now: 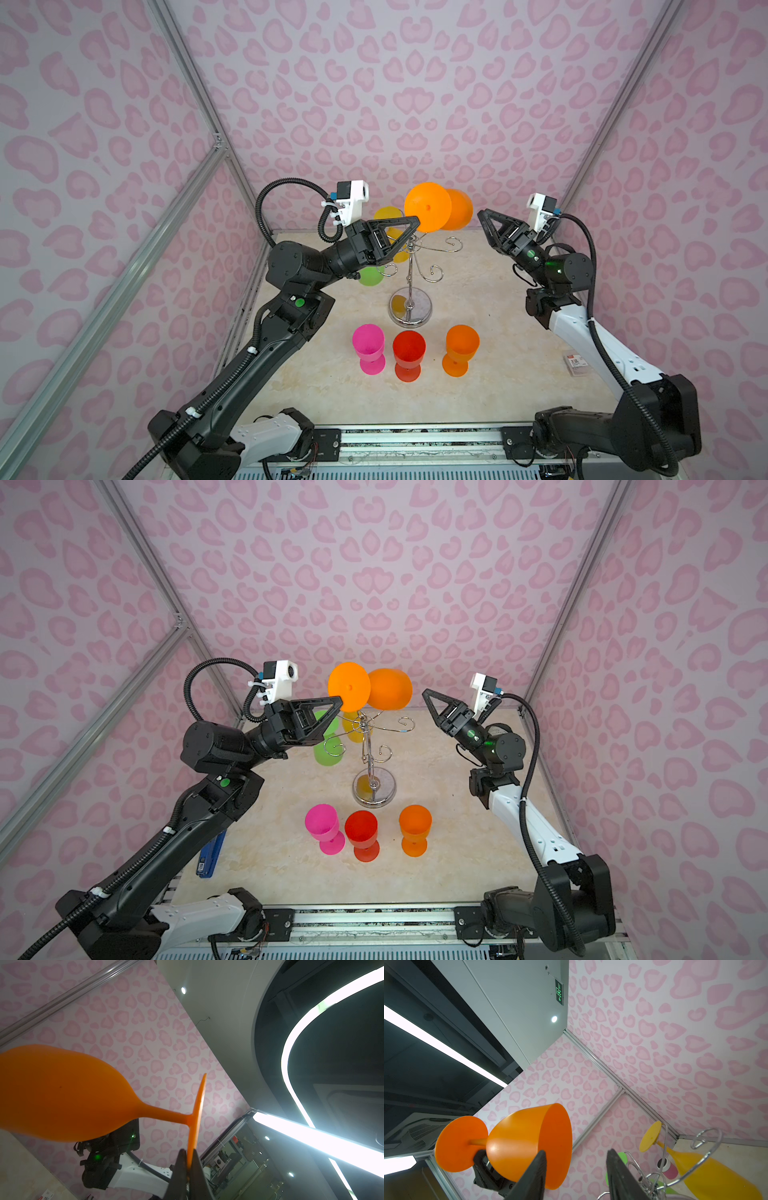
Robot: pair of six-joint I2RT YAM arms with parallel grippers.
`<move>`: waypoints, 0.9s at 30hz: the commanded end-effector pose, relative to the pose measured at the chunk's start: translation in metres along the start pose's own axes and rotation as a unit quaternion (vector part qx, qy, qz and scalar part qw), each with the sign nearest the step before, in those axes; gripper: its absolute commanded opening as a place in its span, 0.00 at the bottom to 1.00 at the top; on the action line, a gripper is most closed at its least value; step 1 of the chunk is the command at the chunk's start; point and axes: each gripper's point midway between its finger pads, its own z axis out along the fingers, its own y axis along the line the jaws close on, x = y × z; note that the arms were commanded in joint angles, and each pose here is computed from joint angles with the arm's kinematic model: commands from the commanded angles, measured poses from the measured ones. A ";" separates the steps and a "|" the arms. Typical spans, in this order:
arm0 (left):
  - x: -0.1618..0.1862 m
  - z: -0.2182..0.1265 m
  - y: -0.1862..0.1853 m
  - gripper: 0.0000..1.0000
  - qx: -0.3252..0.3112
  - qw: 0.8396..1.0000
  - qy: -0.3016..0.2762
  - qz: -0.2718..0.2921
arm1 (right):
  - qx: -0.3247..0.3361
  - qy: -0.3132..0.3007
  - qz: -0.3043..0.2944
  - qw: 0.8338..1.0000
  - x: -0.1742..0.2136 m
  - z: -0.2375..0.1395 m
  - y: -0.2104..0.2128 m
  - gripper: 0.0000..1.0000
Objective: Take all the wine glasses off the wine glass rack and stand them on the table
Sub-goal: 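Raise the orange glass with the left gripper while the right rises toward it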
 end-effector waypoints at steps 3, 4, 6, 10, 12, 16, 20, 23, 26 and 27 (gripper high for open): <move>-0.012 -0.002 -0.016 0.02 0.076 0.997 -0.014 -0.005 | -0.074 -0.007 -0.012 0.997 -0.004 0.001 0.028 0.49; -0.014 -0.001 -0.013 0.02 0.081 0.997 -0.014 -0.013 | -0.073 -0.006 -0.011 0.997 -0.004 0.001 0.026 0.49; -0.017 0.000 -0.006 0.02 0.086 0.996 -0.015 -0.024 | -0.076 -0.006 -0.013 0.997 -0.003 0.001 0.026 0.49; -0.021 0.002 0.006 0.02 0.095 0.994 -0.018 -0.043 | -0.079 -0.001 -0.010 0.997 -0.003 0.004 0.025 0.49; -0.023 0.003 0.010 0.02 0.104 0.993 -0.017 -0.053 | -0.074 0.005 -0.006 0.997 -0.002 0.007 0.022 0.49; -0.024 0.004 0.022 0.02 0.110 0.991 -0.020 -0.073 | -0.078 0.014 -0.002 0.997 0.003 0.011 0.019 0.49; -0.026 0.004 0.034 0.02 0.115 0.988 -0.025 -0.095 | -0.088 0.016 -0.001 0.996 0.004 0.013 0.021 0.47; -0.030 0.005 0.038 0.02 0.126 0.985 -0.028 -0.113 | -0.094 0.017 -0.004 0.995 0.005 0.012 0.023 0.44; -0.034 0.006 0.044 0.02 0.133 0.982 -0.036 -0.133 | -0.109 0.019 -0.011 0.994 0.007 0.009 0.029 0.40; -0.036 0.006 0.046 0.02 0.136 0.980 -0.040 -0.140 | -0.113 0.018 -0.013 0.993 0.007 0.008 0.030 0.38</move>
